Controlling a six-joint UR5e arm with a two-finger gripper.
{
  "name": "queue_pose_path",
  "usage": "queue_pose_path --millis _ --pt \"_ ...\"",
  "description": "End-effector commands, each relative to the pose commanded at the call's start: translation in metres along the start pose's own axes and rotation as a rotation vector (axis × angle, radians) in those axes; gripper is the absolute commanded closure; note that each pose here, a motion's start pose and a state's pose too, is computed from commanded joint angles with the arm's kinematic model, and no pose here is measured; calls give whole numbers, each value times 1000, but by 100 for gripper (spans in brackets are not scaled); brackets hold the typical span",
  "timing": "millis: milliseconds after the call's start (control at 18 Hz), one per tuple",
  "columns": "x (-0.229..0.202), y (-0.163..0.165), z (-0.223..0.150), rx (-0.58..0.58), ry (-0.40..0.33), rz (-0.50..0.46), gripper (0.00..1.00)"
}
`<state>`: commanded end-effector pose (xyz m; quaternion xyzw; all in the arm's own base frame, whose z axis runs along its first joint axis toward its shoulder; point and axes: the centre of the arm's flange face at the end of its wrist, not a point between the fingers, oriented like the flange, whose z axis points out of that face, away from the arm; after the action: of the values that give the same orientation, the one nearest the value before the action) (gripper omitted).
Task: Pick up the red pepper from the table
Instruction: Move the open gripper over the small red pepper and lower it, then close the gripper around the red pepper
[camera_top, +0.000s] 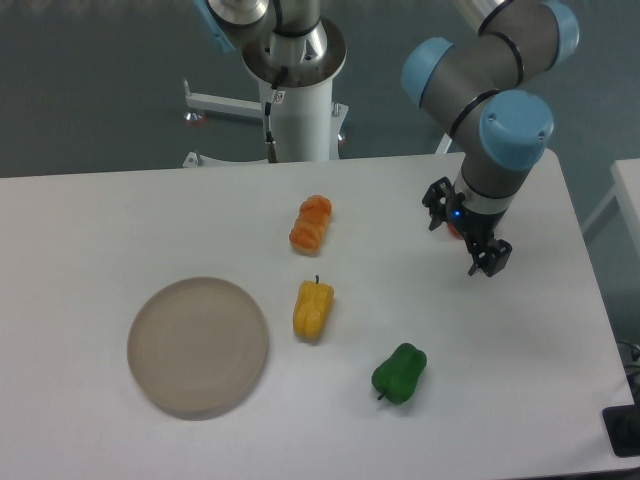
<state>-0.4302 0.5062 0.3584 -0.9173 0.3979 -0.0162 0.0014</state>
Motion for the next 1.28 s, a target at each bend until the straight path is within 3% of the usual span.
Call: queue_pose_path --millis 222,444,667,889,1278 --pt "13 29 10 9 26 150 0" --pt "25 43 31 21 65 152 0" --pt "39 40 56 5 35 216 0" --pt "52 56 77 -67 52 265 0" --pt "56 59 93 -86 9 263 0"
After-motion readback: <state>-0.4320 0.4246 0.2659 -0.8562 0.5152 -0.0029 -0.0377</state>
